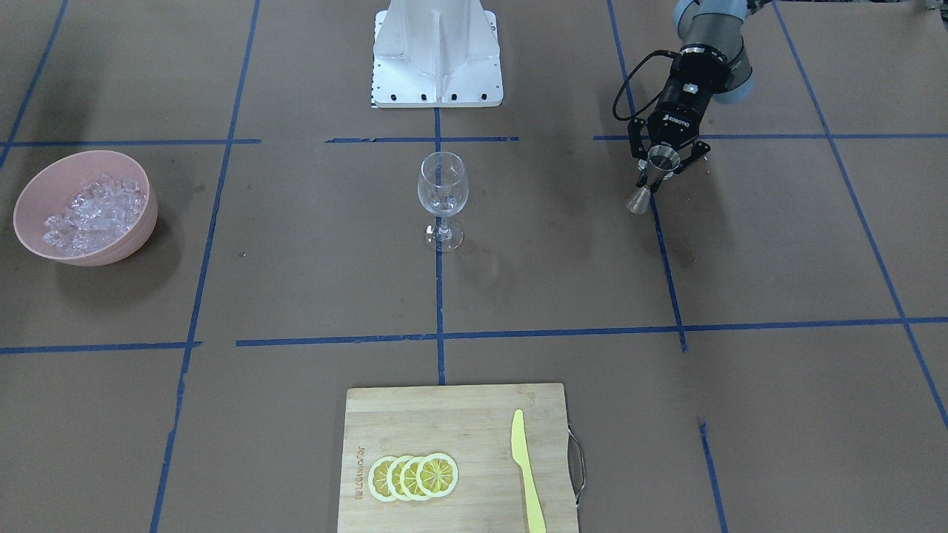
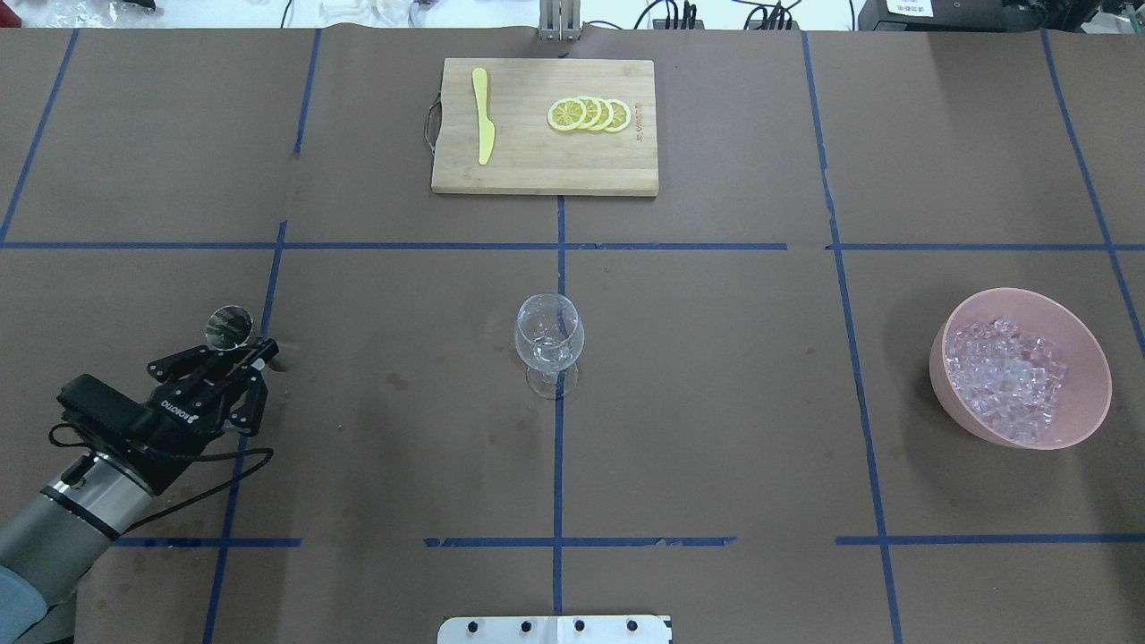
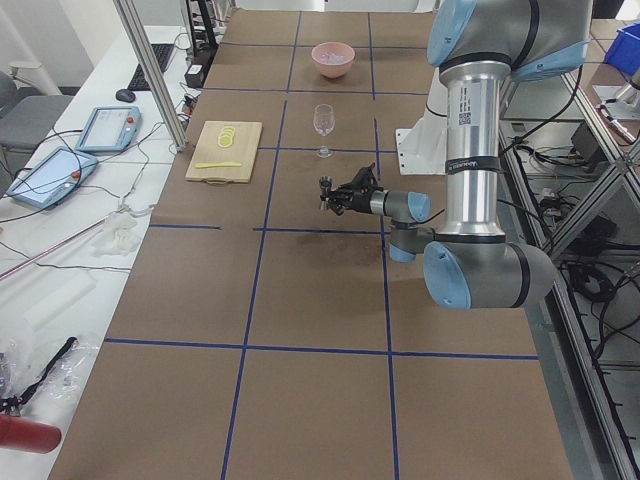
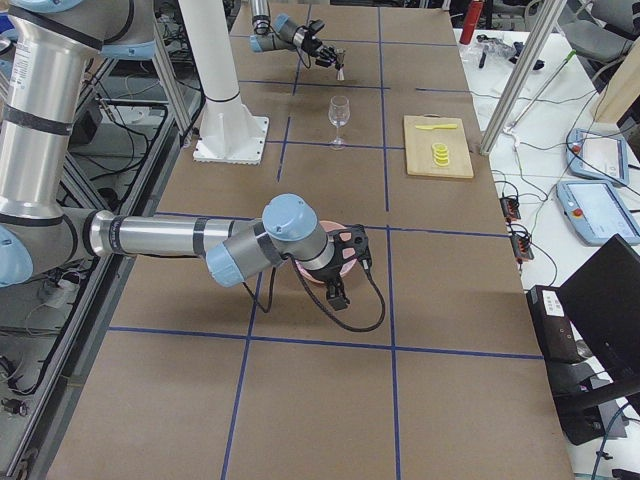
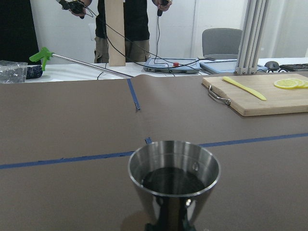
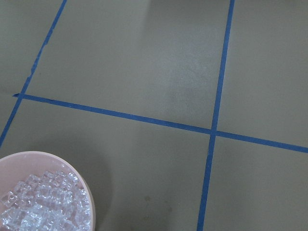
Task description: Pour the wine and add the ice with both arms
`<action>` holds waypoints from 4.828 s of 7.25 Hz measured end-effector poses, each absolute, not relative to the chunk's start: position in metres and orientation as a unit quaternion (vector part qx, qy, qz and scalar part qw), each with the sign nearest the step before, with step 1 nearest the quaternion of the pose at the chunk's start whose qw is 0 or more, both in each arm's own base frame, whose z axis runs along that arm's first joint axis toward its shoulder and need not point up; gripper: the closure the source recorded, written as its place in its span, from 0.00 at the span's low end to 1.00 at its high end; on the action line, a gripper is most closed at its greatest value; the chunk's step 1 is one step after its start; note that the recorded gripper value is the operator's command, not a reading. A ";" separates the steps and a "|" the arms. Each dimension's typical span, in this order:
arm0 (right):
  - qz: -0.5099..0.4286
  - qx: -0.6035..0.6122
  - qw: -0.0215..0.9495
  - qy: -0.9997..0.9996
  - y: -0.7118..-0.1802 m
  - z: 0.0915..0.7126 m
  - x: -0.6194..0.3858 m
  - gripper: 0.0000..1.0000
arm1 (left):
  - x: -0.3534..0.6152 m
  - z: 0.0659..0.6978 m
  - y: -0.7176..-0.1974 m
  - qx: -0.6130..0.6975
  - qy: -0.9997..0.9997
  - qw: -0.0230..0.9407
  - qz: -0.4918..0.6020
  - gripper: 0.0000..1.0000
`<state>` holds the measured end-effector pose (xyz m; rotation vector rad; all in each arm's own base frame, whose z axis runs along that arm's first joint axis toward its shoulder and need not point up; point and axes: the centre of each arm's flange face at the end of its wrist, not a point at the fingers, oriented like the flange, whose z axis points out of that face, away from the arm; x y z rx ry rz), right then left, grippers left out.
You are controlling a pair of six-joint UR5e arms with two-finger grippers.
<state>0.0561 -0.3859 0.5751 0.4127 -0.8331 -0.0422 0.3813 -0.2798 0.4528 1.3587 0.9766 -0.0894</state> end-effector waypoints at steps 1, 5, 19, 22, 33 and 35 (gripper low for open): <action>-0.020 0.198 0.894 -0.401 -0.386 0.577 0.056 0.00 | 0.394 0.437 -0.290 0.604 0.430 0.670 -0.035 1.00; -0.018 0.193 0.895 -0.401 -0.385 0.582 0.056 0.00 | 0.467 0.317 -0.320 0.609 0.380 0.696 0.001 1.00; -0.014 0.185 0.897 -0.402 -0.384 0.591 0.056 0.00 | 0.514 0.201 -0.299 0.706 0.048 0.662 0.246 1.00; -0.014 0.183 0.897 -0.403 -0.384 0.592 0.056 0.00 | 0.511 0.197 -0.297 0.708 -0.038 0.636 0.303 1.00; -0.013 0.181 0.897 -0.403 -0.383 0.595 0.056 0.00 | 0.503 0.181 -0.296 0.682 -0.216 0.576 0.395 1.00; -0.013 0.181 0.897 -0.403 -0.383 0.595 0.056 0.00 | 0.493 0.181 -0.294 0.704 -0.191 0.580 0.362 1.00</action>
